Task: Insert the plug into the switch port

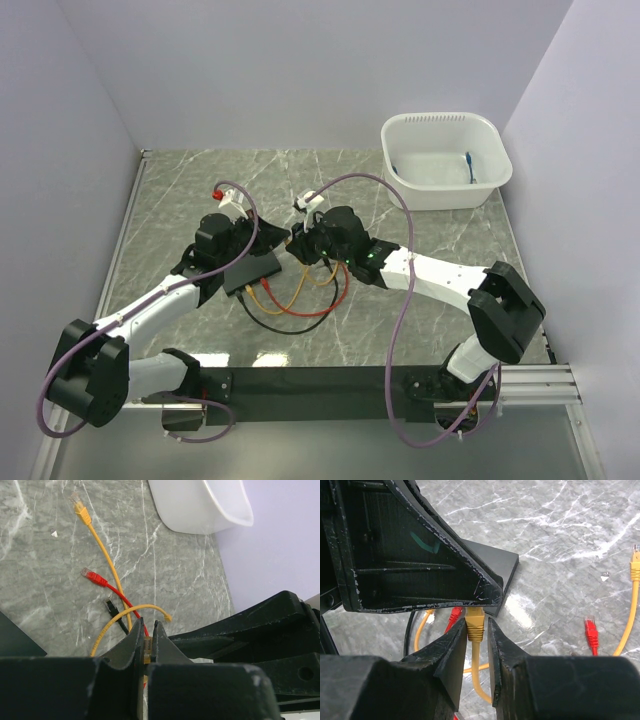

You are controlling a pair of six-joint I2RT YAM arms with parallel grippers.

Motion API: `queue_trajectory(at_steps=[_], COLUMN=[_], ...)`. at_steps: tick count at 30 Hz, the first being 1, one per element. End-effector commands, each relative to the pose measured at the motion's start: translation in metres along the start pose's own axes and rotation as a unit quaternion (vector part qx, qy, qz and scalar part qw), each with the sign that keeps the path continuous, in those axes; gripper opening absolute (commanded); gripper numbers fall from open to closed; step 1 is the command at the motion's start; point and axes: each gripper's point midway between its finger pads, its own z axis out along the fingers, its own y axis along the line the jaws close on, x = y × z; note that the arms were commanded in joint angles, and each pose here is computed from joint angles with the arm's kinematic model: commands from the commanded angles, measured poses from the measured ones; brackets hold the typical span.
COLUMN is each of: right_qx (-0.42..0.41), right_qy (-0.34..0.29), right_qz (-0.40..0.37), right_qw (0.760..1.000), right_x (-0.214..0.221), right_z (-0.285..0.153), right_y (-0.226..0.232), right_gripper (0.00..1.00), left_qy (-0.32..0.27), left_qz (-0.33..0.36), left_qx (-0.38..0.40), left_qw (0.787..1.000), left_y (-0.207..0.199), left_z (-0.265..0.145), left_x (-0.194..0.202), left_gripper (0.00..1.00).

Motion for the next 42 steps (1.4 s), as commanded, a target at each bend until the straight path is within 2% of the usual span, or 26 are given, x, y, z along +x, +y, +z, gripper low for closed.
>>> queue_trajectory(at_steps=[1,4,9,15,18,21,23,27,32,36,37,39,42], right_qx=[0.006,0.000,-0.008,-0.012,-0.017,-0.021,-0.026,-0.041,0.005,0.018,0.018,0.023,0.016], right_qy=[-0.026,-0.039,-0.052,-0.045,-0.042,-0.039,-0.036,-0.022,0.021,0.051,0.052,0.063,0.077], right_qz=[0.004,0.010,0.018,0.021,0.019,0.019,0.022,0.024,0.001,0.015,0.019,0.029,0.037], right_qw=[1.000,0.999,0.998,0.999,0.999,0.999,0.999,0.999,1.000,0.998,0.998,0.997,0.996], right_x=[-0.018,-0.023,-0.029,-0.027,-0.026,-0.023,-0.022,-0.015,0.005,0.025,0.026,0.038,0.052], right_z=[-0.001,-0.005,-0.012,-0.008,-0.007,-0.006,-0.004,0.003,0.018,0.020,0.018,0.014,0.011], right_y=[-0.002,0.000,0.000,-0.001,0.000,0.001,0.003,0.014,0.010,0.009,0.010,0.009,0.013], right_gripper=[0.30,0.33,0.32,0.22,0.14,0.01,0.00,0.00,0.00,0.00,0.00,0.00,0.00], left_qy=[-0.031,-0.027,-0.026,-0.028,-0.029,-0.028,-0.033,-0.060,-0.069,-0.094,-0.105,-0.112,-0.129], left_qz=[0.021,0.020,0.017,0.017,0.018,0.017,0.017,0.021,0.016,-0.011,-0.013,-0.016,-0.019], left_qx=[0.021,0.020,0.024,0.025,0.023,0.023,0.019,-0.013,-0.038,-0.038,-0.034,-0.039,-0.061], left_qw=[0.999,0.999,0.999,0.999,0.999,0.999,0.999,0.998,0.997,0.995,0.994,0.993,0.990], left_y=[-0.019,-0.018,-0.018,-0.019,-0.018,-0.016,-0.015,-0.001,0.019,0.040,0.041,0.050,0.068], left_z=[-0.002,-0.001,-0.001,-0.002,-0.002,-0.001,-0.001,-0.001,0.002,-0.004,-0.006,-0.008,-0.010], left_x=[-0.022,-0.020,-0.019,-0.020,-0.019,-0.018,-0.020,-0.027,-0.038,-0.054,-0.060,-0.065,-0.080], left_gripper=[0.01,0.01,0.01,0.01,0.00,0.00,0.01,0.14,0.27,0.54,0.57,0.64,0.68])
